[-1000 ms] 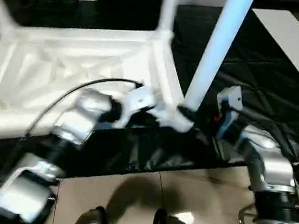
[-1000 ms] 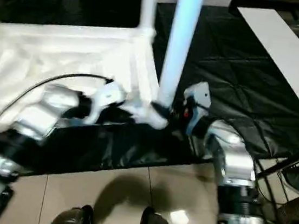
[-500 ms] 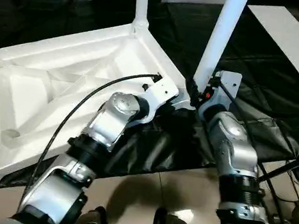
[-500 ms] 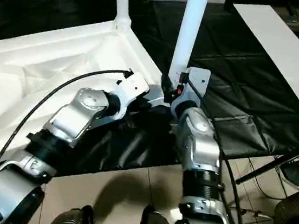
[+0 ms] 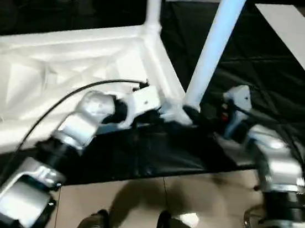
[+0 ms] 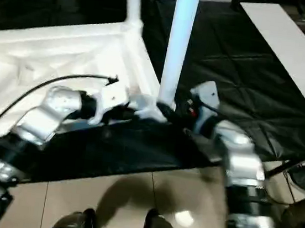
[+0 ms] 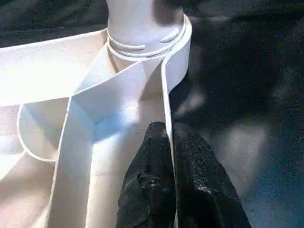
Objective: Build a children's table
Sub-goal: Rotate leg to tighten
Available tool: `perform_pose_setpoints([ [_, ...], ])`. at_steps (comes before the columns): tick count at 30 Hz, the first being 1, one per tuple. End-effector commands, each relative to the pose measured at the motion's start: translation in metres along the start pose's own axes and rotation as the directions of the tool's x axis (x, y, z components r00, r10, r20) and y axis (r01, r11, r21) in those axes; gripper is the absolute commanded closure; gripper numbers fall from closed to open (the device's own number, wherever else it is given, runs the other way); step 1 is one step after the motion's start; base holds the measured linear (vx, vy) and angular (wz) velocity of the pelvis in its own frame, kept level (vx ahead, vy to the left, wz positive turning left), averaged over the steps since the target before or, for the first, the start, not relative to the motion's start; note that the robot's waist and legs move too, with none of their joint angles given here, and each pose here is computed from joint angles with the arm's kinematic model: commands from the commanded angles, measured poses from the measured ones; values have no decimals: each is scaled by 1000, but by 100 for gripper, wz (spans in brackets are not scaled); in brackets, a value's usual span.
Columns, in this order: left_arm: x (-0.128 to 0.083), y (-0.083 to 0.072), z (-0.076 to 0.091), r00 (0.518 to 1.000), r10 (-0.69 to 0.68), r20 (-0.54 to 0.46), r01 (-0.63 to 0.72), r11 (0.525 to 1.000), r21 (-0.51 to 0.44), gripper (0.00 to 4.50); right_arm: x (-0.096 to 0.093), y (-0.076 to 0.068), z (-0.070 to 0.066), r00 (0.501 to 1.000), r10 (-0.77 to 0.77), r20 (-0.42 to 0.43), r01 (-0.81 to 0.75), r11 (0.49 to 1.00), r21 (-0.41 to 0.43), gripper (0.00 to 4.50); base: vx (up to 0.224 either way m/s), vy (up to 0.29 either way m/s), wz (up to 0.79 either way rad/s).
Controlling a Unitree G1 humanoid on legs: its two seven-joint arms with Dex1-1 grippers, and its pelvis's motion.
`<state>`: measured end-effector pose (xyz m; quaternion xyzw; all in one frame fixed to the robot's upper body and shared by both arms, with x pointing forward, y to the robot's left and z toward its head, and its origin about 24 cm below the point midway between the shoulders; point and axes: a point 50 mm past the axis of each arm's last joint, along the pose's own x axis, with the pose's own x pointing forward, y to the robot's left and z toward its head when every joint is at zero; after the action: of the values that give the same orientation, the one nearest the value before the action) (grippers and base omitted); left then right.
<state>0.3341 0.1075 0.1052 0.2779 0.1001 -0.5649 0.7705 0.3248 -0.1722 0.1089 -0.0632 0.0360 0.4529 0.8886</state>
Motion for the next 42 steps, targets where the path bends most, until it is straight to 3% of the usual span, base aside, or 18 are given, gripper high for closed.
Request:
perform_pose_setpoints([
  [1,0,-15,-10,986,-165,3,165,986,35,450,-8,8,1,979,205,-9,-205,978,-44,54,0,0,0],
  [8,-9,-13,-11,964,-267,-1,267,960,84,450,-16,15,4,894,445,-59,-448,891,-71,54,0,0,0],
  [10,-10,-14,-11,959,-284,-4,283,955,91,450,-15,14,4,885,461,-63,-464,883,-69,80,0,0,0],
  [14,-13,-18,-10,924,-380,-29,381,916,129,450,-11,14,3,822,556,-126,-565,823,-57,100,0,0,0],
  [15,-13,-18,-10,924,-382,-30,382,915,130,450,-10,14,3,821,557,-126,-566,822,-57,125,0,0,0],
  [20,-13,-18,-10,920,-389,-32,390,911,135,450,-7,14,5,813,570,-123,-579,813,-59,163,0,0,0],
  [28,-14,-16,-12,915,-402,-32,403,905,136,450,-4,18,5,756,646,-107,-651,759,-21,230,0,0,0],
  [36,-10,-11,-8,949,-315,4,314,946,75,450,-10,29,-1,774,631,-55,-628,776,62,252,0,0,0],
  [41,-1,-10,2,970,-238,44,237,971,22,450,-7,39,-7,834,550,-32,-547,834,77,253,0,0,0],
  [42,3,-10,6,975,-218,45,218,976,6,450,0,41,-9,876,481,-30,-476,874,98,253,0,0,0],
])
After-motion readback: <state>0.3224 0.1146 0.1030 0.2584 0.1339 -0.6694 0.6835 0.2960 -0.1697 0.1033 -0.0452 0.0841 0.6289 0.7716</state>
